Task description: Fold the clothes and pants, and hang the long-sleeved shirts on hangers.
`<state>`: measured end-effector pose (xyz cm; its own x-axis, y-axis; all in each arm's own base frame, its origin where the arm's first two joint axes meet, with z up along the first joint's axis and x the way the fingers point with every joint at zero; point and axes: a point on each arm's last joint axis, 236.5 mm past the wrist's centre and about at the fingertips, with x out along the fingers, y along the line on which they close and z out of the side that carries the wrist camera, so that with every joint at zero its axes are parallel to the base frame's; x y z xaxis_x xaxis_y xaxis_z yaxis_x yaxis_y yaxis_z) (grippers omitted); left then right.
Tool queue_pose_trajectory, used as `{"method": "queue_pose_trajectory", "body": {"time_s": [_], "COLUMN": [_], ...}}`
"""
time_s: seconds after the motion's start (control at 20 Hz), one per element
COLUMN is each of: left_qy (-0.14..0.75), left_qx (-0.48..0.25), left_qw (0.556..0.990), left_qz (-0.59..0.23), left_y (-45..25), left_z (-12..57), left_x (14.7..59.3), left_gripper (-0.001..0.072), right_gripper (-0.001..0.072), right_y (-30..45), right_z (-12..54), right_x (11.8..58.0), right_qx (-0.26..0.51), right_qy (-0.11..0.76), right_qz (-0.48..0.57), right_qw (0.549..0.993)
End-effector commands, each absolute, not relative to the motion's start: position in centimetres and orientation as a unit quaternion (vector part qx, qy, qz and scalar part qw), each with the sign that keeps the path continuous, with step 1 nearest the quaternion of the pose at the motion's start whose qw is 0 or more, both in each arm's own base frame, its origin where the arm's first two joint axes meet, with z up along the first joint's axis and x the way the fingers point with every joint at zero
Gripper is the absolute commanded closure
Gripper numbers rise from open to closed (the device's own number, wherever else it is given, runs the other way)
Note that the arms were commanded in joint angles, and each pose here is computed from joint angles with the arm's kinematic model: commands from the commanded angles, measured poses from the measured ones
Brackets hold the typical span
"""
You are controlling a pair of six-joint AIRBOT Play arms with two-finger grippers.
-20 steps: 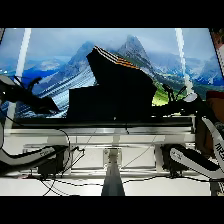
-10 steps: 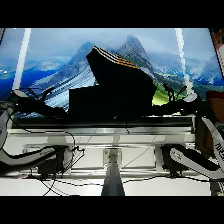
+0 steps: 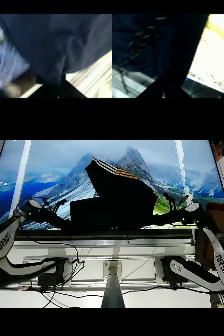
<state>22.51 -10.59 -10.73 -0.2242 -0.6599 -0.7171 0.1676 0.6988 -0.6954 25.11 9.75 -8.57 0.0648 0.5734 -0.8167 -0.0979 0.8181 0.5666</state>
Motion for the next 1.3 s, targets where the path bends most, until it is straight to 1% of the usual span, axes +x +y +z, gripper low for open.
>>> {"method": "queue_pose_trajectory", "body": {"time_s": [0.0,0.1,0.15,0.2,0.25,0.35,0.45,0.55,0.65,0.8,0.95,1.05,1.1,1.2,1.25], "left_qy": [0.609,0.542,0.505,0.467,0.422,0.321,0.210,0.103,0.017,-0.038,-0.073,-0.105,-0.122,-0.132,-0.112], "left_qx": [-0.248,-0.259,-0.253,-0.241,-0.225,-0.200,-0.192,-0.203,-0.207,-0.176,-0.133,-0.113,-0.106,-0.089,-0.072], "left_qw": [0.599,0.606,0.617,0.636,0.664,0.714,0.747,0.760,0.770,0.811,0.846,0.869,0.881,0.913,0.935], "left_qz": [-0.457,-0.521,-0.547,-0.565,-0.575,-0.589,-0.601,-0.609,-0.604,-0.556,-0.512,-0.470,-0.444,-0.377,-0.329], "left_y": [-15.4,-16.0,-16.0,-15.7,-15.3,-14.5,-13.5,-12.2,-10.3,-8.2,-8.0,-7.9,-7.6,-6.4,-5.2], "left_z": [-3.3,3.4,6.7,9.9,13.4,21.0,28.9,36.1,41.2,44.6,47.0,49.0,50.0,50.6,49.5], "left_x": [26.3,29.3,30.7,32.1,33.6,35.4,35.5,33.9,31.8,29.5,26.9,25.8,25.5,26.4,27.8], "left_gripper": [0.0692,0.0693,0.0693,0.0693,0.0693,0.0693,0.0692,0.0692,0.0692,0.0692,0.0692,0.0692,0.0692,0.0692,0.0693], "right_gripper": [0.0692,0.0692,0.0692,0.0692,0.0692,0.0692,0.0692,0.0692,0.0692,0.0691,0.0691,0.0691,0.0691,0.0692,0.0692], "right_y": [11.1,12.2,12.7,13.0,13.1,13.2,13.1,13.0,12.9,13.0,13.7,14.7,15.2,15.0,14.5], "right_z": [-4.1,0.9,4.2,7.5,11.3,18.8,26.1,32.9,38.9,45.8,49.0,49.9,50.1,49.5,48.7], "right_x": [27.0,29.6,31.2,32.7,34.0,35.2,35.2,33.9,31.8,27.6,23.5,21.8,21.3,22.2,23.4], "right_qx": [0.193,0.193,0.185,0.177,0.162,0.121,0.074,0.036,0.007,-0.025,-0.043,-0.024,0.007,0.047,0.055], "right_qy": [0.620,0.576,0.538,0.499,0.453,0.367,0.280,0.193,0.106,0.004,-0.048,-0.062,-0.056,-0.029,-0.013], "right_qz": [0.287,0.329,0.351,0.363,0.371,0.380,0.374,0.362,0.342,0.321,0.322,0.344,0.359,0.359,0.348], "right_qw": [0.704,0.723,0.744,0.767,0.794,0.840,0.881,0.912,0.934,0.947,0.944,0.937,0.932,0.932,0.936]}}
